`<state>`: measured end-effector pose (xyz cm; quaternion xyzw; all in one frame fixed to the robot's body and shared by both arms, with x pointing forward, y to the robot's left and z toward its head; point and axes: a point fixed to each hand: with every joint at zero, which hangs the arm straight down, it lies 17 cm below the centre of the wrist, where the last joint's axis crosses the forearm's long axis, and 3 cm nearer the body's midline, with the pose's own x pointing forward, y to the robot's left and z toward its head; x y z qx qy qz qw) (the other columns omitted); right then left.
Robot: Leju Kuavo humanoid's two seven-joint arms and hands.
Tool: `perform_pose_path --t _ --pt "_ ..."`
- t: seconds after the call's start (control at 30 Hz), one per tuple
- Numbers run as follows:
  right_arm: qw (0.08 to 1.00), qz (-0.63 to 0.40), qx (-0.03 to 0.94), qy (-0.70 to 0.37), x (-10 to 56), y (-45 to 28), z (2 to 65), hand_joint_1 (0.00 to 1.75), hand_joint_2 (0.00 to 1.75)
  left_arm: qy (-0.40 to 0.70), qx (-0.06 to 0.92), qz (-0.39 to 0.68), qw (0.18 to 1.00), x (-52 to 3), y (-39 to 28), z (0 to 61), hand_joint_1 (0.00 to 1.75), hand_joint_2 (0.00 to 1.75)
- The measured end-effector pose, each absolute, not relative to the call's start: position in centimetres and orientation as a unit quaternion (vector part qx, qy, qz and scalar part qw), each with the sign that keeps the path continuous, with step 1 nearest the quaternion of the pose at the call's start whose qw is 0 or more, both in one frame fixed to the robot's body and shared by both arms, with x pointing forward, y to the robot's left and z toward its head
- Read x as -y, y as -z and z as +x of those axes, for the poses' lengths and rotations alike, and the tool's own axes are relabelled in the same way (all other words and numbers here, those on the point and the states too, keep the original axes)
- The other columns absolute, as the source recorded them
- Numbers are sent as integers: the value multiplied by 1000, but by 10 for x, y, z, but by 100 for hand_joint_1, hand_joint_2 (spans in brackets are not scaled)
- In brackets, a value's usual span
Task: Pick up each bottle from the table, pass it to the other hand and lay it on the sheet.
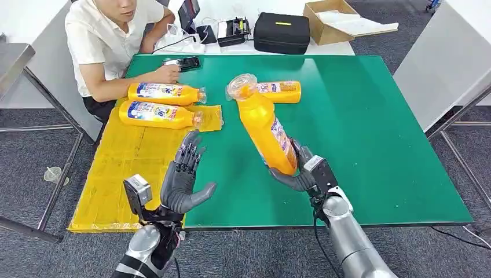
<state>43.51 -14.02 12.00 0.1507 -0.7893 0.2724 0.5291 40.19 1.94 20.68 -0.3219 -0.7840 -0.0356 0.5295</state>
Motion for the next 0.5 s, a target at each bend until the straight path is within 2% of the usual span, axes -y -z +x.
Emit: perform_pose_path --t 0.33,0.5 --pt "528 153 790 -272 139 -121 434 175 175 37 782 -321 532 -19 -204 402 0 175" --pt "518 222 770 -300 113 -118 412 175 175 57 774 -355 522 -8 -208 396 0 175"
